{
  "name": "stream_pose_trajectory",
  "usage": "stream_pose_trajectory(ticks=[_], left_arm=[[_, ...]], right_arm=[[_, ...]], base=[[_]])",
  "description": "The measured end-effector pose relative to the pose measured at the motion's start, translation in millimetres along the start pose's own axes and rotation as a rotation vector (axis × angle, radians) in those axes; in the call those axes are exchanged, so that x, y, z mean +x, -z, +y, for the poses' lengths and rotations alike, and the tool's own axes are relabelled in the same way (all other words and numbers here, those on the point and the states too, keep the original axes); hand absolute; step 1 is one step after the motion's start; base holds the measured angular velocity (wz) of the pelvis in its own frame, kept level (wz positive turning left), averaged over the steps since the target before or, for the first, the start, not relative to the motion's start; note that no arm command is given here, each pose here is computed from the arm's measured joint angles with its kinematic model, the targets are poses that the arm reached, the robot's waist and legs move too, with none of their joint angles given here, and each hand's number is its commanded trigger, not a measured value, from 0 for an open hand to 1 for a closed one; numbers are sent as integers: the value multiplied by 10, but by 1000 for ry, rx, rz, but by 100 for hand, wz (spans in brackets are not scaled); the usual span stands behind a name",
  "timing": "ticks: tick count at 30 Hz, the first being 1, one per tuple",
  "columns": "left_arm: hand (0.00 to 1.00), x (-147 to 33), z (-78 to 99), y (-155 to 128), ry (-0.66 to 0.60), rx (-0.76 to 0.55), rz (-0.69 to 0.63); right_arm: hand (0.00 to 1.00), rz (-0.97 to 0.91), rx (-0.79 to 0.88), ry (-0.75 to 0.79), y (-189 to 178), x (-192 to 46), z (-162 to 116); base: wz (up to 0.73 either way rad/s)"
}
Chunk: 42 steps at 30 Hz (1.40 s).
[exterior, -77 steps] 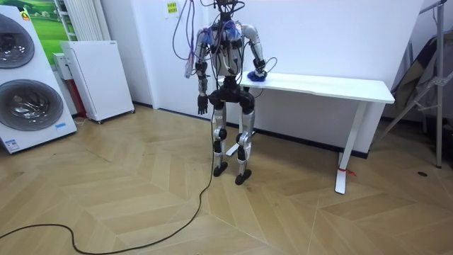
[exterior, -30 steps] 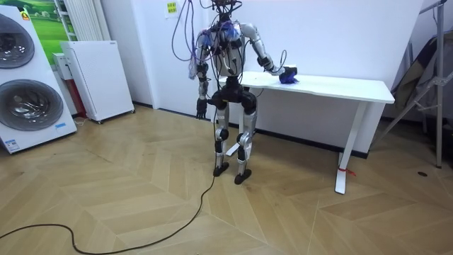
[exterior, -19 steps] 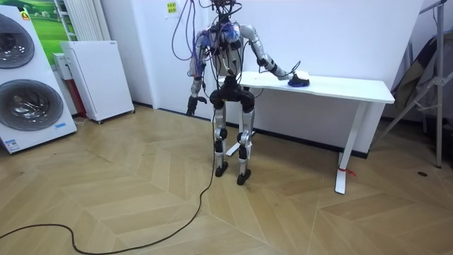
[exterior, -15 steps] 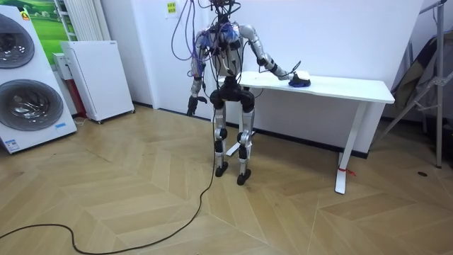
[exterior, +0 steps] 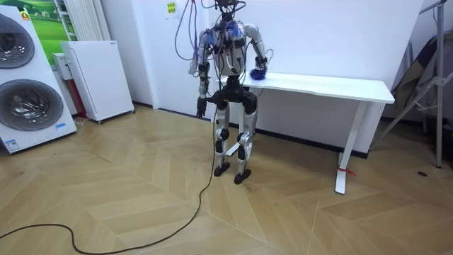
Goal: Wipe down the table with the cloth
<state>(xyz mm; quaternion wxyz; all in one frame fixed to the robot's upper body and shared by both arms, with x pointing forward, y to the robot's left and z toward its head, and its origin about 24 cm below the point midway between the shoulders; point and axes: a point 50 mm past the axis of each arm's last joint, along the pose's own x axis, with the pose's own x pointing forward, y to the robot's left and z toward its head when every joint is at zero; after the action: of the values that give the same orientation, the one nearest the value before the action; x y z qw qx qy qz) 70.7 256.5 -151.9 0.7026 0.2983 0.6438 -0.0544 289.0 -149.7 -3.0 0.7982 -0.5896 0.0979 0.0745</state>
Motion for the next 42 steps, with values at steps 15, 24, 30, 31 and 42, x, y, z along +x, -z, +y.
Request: stream_pose_trajectory(ticks=[15,24,30,31,42], left_arm=[[0,-42,58,642,-40,-57,132],[0,-54,154,789,-67,-133,176],[0,-46,89,756,-43,-151,174],[0,-43,69,743,-34,-155,169],[0,10,-143,470,47,-45,140]], right_arm=[[100,500,319,73,1585,-705,361],[100,1132,377,231,2789,-1973,307],[100,1187,389,262,2802,-1994,297],[100,1185,386,265,2775,-1937,297],[100,625,119,140,1551,-860,356]], base=[[29],[-19],[-24],[-22],[-49]])
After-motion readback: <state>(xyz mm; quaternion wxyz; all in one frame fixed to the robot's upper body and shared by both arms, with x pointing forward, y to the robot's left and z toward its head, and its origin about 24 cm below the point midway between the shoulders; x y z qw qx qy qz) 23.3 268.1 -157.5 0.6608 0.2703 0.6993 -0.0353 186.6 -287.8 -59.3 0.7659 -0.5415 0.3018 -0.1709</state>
